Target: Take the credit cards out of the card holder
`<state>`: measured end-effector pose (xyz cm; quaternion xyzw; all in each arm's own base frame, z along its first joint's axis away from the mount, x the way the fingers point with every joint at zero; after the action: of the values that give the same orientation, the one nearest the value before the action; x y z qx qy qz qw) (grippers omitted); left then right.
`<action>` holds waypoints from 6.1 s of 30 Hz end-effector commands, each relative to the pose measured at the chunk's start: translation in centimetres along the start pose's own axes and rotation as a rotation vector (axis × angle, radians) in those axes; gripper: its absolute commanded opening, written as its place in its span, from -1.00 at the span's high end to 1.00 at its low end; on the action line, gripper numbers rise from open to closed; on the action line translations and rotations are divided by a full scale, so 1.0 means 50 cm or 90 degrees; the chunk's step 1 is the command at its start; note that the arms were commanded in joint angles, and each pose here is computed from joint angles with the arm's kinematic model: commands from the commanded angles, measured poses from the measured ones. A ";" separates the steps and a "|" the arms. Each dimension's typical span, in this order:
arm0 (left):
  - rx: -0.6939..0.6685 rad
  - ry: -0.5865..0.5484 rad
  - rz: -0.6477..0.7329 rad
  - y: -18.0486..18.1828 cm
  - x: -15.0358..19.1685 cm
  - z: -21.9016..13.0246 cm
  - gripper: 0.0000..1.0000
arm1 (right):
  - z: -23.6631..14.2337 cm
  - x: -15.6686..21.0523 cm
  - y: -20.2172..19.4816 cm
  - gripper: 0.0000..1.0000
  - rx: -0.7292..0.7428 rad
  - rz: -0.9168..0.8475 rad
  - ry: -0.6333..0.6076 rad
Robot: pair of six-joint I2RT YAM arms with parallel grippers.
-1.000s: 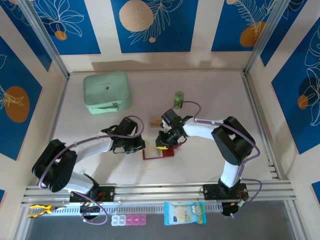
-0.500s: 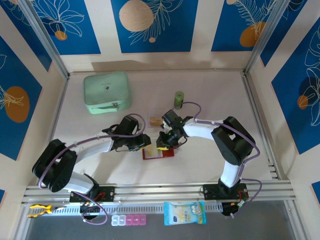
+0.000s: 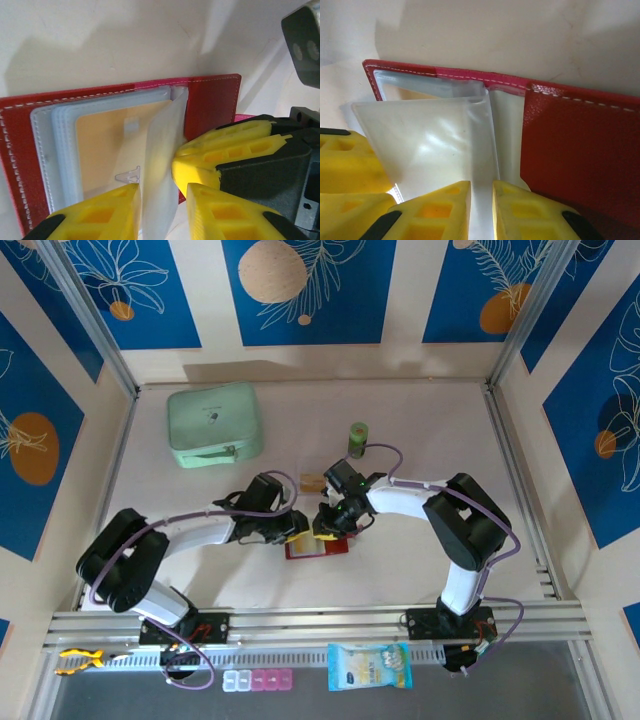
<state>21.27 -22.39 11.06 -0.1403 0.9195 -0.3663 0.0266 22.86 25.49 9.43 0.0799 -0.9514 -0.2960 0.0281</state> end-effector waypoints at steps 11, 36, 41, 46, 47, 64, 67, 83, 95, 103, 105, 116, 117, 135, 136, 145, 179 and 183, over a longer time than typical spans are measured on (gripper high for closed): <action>0.030 0.029 0.036 -0.078 0.008 0.020 0.26 | -0.132 0.022 -0.028 0.52 0.014 0.013 -0.086; -0.025 0.093 0.063 -0.109 0.018 0.127 -0.09 | -0.230 0.064 -0.105 0.46 -0.005 0.071 -0.155; -0.015 0.062 0.087 -0.134 0.012 0.089 -0.09 | -0.221 0.057 -0.093 0.46 -0.026 0.066 -0.146; -0.029 0.024 0.098 -0.124 0.002 0.044 -0.04 | -0.204 0.045 -0.067 0.48 -0.045 0.050 -0.126; -0.034 0.018 0.096 -0.115 -0.001 0.036 -0.02 | -0.198 0.043 -0.060 0.49 -0.050 0.046 -0.121; -0.094 -0.021 0.018 0.046 -0.005 -0.022 0.57 | -0.055 0.004 0.016 0.60 -0.092 -0.005 0.004; -0.102 -0.022 0.014 0.058 -0.003 -0.023 0.66 | -0.033 0.002 0.013 0.60 -0.101 -0.007 0.024; -0.103 -0.022 0.021 0.055 -0.007 -0.025 0.75 | 0.006 0.037 -0.045 0.62 -0.035 0.041 0.050; -0.090 -0.019 0.037 0.026 -0.013 -0.034 0.77 | -0.049 0.023 -0.002 0.62 -0.048 0.016 0.002; -0.100 -0.004 0.023 0.054 -0.005 -0.016 0.88 | -0.038 0.007 0.016 0.53 -0.095 0.007 0.004; -0.097 0.001 0.018 0.059 -0.004 -0.010 0.89 | -0.034 0.003 0.019 0.50 -0.104 0.003 0.007; -0.118 0.008 0.013 0.075 -0.003 0.000 0.89 | -0.008 -0.012 0.023 0.46 -0.121 0.001 0.026; -0.119 0.007 0.014 0.075 -0.004 -0.001 0.89 | -0.006 -0.014 0.025 0.46 -0.121 -0.001 0.026; -0.129 0.012 0.013 0.076 -0.004 0.000 0.89 | -0.005 -0.006 0.018 0.47 -0.058 -0.028 0.004; -0.128 0.012 0.013 0.075 -0.004 -0.001 0.89 | -0.009 -0.005 0.019 0.48 -0.061 -0.033 -0.002; -0.128 0.010 0.013 0.074 -0.006 -0.001 0.90 | -0.015 0.003 0.017 0.48 -0.063 -0.047 -0.016; -0.130 0.011 0.012 0.073 -0.005 -0.002 0.90 | -0.012 0.013 0.004 0.51 0.002 -0.053 -0.018; -0.128 0.008 0.013 0.068 -0.007 -0.006 0.90 | -0.020 0.012 0.008 0.50 0.005 -0.058 -0.022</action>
<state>20.84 -20.27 9.31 -0.1240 0.9477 -0.2932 0.0242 22.59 25.43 9.70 0.1087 -0.9462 -0.3047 0.0015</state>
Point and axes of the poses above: each hand's point on the last joint's axis, 136 mm out from that joint toward the fingers, its own z axis out along the fingers, its own y axis along the line the jaws close on, x = y × z, the point moved 8 cm from there along -z, back along the fingers, and after that the axes turned 7 degrees about -z, right-handed, at the moved point
